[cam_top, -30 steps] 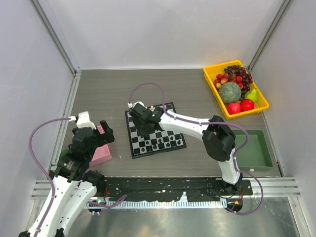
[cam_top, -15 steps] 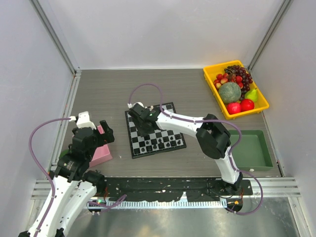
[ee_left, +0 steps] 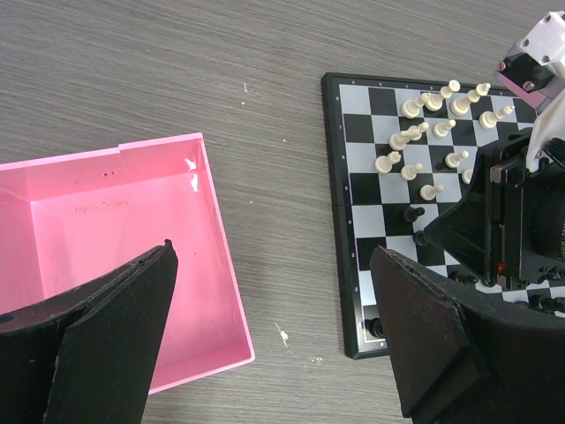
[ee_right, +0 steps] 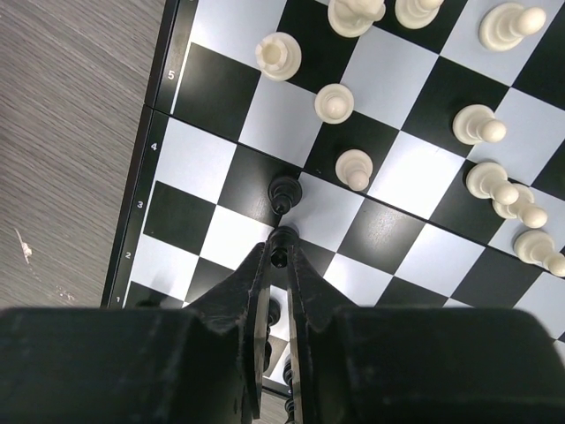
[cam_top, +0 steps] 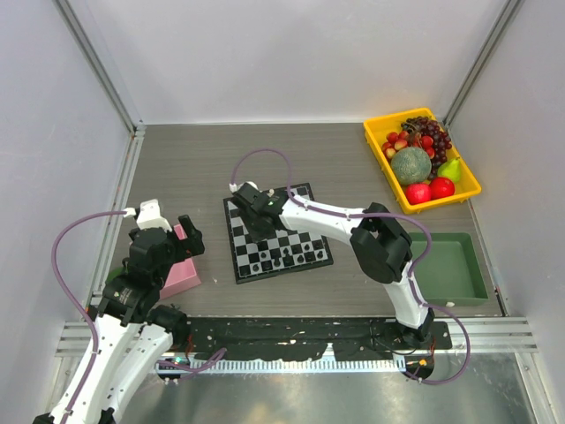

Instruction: Set up the chess pieces on the board

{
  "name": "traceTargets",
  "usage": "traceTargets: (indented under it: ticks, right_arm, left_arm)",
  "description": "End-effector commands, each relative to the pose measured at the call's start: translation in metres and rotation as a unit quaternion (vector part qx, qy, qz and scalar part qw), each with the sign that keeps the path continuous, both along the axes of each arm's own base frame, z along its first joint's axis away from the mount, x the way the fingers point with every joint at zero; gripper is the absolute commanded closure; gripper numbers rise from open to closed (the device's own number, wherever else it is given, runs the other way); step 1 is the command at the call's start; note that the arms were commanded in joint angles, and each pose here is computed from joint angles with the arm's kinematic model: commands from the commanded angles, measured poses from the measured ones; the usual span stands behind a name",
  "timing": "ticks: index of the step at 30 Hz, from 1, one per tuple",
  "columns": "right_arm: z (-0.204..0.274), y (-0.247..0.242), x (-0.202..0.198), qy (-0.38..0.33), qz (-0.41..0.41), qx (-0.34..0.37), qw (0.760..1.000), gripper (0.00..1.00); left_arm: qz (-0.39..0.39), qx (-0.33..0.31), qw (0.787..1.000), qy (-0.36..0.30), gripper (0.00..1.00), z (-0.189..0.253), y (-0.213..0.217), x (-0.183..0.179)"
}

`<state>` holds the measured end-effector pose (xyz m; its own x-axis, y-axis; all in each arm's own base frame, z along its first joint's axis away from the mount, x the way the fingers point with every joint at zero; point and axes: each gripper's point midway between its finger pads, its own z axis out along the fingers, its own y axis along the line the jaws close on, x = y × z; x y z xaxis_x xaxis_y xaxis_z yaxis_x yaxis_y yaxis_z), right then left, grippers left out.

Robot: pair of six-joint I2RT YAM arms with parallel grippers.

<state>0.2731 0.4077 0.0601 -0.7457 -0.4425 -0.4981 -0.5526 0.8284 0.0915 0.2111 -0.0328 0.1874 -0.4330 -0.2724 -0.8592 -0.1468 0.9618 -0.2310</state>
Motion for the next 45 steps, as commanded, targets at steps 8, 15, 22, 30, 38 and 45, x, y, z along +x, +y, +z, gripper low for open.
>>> traceTargets:
  ticks: [8, 15, 22, 30, 38, 45]
  right_arm:
    - [0.008, 0.012, 0.007, -0.009, 0.003, 0.020, 1.000, 0.75]
    - [0.009, 0.013, 0.006, -0.009, 0.007, 0.021, 1.000, 0.80]
    - [0.012, 0.015, -0.005, -0.002, 0.020, 0.029, 0.999, 0.88]
    - [0.011, 0.017, -0.029, 0.004, 0.037, 0.026, 0.999, 0.88]
    - [0.004, 0.006, -0.045, 0.008, 0.041, 0.009, 0.999, 0.88]
    - [0.006, 0.004, -0.053, 0.011, 0.048, 0.010, 0.999, 0.88]
  left_arm:
    - [0.002, -0.002, 1.000, -0.026, 0.01, 0.015, 0.001, 0.004]
    - [0.003, -0.002, 1.000, -0.025, 0.01, 0.014, 0.002, 0.004]
    - [0.003, -0.003, 1.000, -0.028, 0.01, 0.015, 0.001, 0.004]
    - [0.003, -0.002, 1.000, -0.025, 0.01, 0.013, 0.002, 0.003]
    - [0.002, -0.004, 1.000, -0.028, 0.01, 0.015, 0.001, 0.003]
    - [0.000, -0.006, 1.000, -0.028, 0.01, 0.016, 0.000, 0.004]
